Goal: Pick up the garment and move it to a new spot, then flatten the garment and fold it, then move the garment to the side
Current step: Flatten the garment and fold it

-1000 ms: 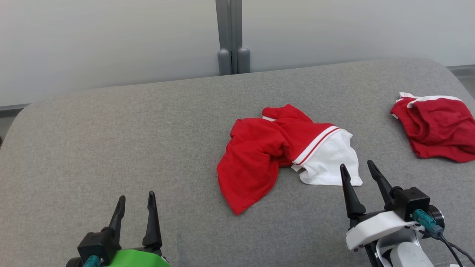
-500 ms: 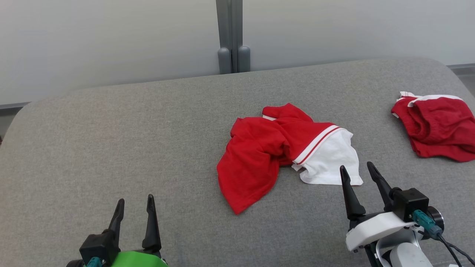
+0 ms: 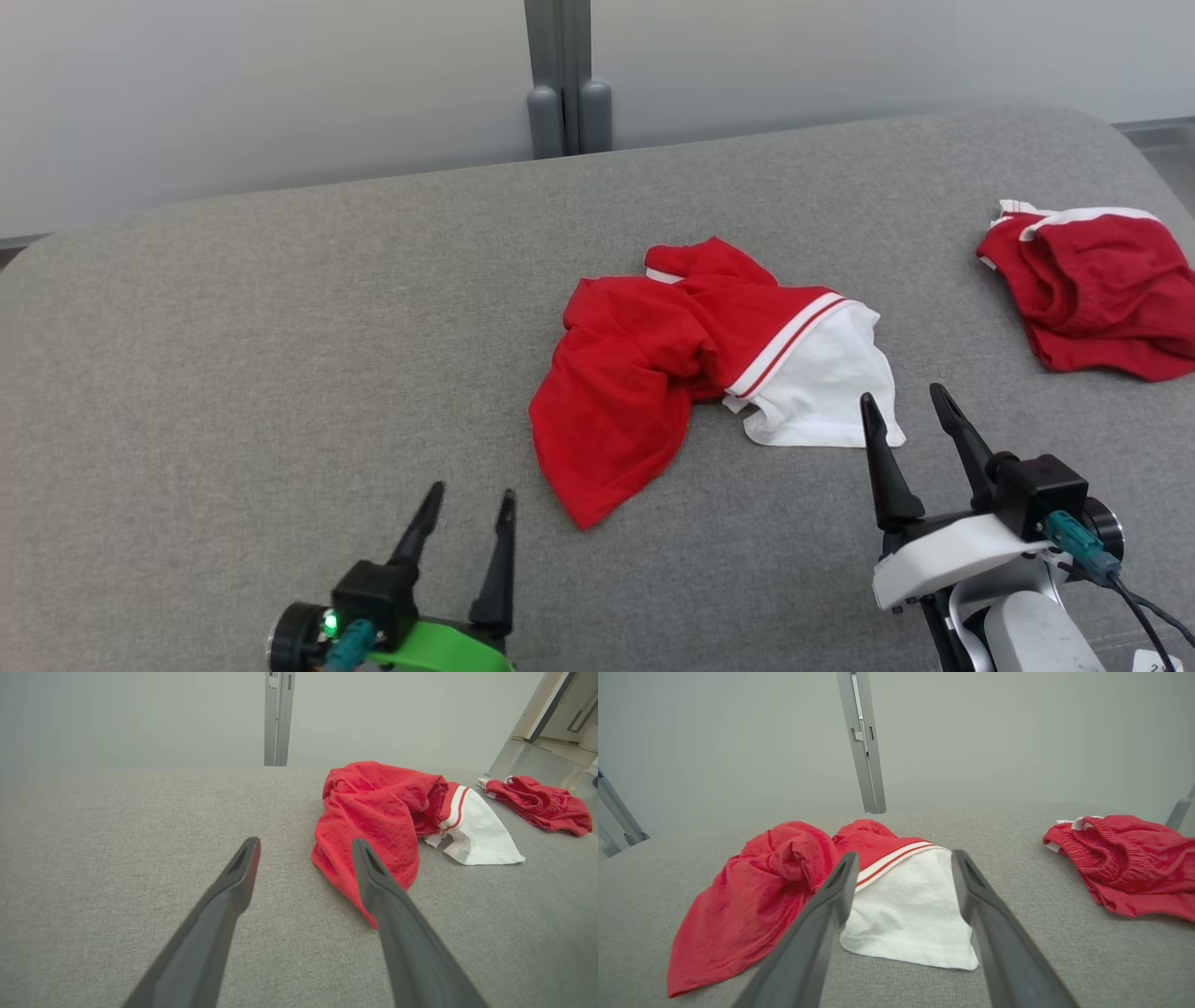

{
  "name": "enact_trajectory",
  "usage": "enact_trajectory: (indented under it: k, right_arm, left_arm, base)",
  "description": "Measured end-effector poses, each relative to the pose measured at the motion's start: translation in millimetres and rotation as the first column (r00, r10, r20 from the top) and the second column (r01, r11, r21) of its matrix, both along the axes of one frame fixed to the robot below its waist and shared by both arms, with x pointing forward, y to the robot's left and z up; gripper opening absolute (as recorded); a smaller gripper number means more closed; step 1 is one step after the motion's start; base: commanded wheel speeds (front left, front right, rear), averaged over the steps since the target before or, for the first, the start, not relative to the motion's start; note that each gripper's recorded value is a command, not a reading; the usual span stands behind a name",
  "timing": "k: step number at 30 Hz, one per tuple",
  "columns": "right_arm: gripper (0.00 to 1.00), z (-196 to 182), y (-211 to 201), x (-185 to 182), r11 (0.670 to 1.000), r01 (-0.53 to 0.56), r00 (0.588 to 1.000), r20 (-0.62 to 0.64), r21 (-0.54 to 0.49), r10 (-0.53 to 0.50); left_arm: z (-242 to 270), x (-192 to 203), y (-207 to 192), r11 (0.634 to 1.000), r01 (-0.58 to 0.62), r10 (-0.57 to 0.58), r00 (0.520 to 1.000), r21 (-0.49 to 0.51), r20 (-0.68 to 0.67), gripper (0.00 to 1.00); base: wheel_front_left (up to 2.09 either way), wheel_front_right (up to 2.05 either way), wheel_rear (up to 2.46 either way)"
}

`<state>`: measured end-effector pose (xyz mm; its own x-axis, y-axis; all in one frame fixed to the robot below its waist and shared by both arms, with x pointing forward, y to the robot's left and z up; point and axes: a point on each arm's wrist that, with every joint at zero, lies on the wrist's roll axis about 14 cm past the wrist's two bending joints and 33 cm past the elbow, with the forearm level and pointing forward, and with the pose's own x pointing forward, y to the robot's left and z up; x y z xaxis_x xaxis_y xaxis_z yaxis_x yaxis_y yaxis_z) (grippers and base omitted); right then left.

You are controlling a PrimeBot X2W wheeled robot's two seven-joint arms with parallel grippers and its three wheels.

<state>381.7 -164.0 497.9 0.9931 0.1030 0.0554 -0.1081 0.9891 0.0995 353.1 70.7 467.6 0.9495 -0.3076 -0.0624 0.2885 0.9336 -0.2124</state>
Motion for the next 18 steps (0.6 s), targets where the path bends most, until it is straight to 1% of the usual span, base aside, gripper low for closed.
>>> enact_trajectory:
  k: [3,7,13,15,17,18]
  right_arm:
    - [1.00,-1.1,-2.3,3.3,1.000,0.006,1.000,-0.002,-0.002,-0.006]
    - [1.00,-3.0,-9.0,6.1,1.000,0.025,1.000,-0.008,-0.005,-0.025]
    - [1.00,-10.0,-27.9,3.8,0.997,0.079,0.996,-0.029,-0.014,-0.080]
    - [1.00,-13.5,-37.1,1.0,0.994,0.106,0.993,-0.041,-0.017,-0.107]
    - [1.00,-16.0,-44.1,-1.4,0.992,0.128,0.990,-0.050,-0.019,-0.128]
    - [1.00,-17.2,-47.1,-2.5,0.990,0.136,0.989,-0.054,-0.021,-0.137]
  left_arm:
    - [-15.9,-0.8,-27.9,0.995,0.095,-0.095,0.994,0.006,-0.062,1.00]
    - [-41.6,2.0,-48.5,0.983,0.180,-0.174,0.974,0.034,-0.145,1.00]
    - [-70.5,12.9,-64.5,0.974,0.225,-0.210,0.946,0.030,-0.246,1.00]
    - [-84.7,14.4,-70.5,0.970,0.243,-0.224,0.929,0.029,-0.294,1.00]
    - [-89.7,15.9,-75.7,0.966,0.256,-0.237,0.923,0.023,-0.304,1.00]
    - [-90.2,17.1,-78.7,0.964,0.264,-0.247,0.921,0.018,-0.300,0.79]
  base:
    - [0.00,0.00,0.00]
    - [0.00,0.00,0.00]
    - [0.00,0.00,0.00]
    - [0.00,0.00,0.00]
    - [0.00,0.00,0.00]
    - [0.00,0.00,0.00]
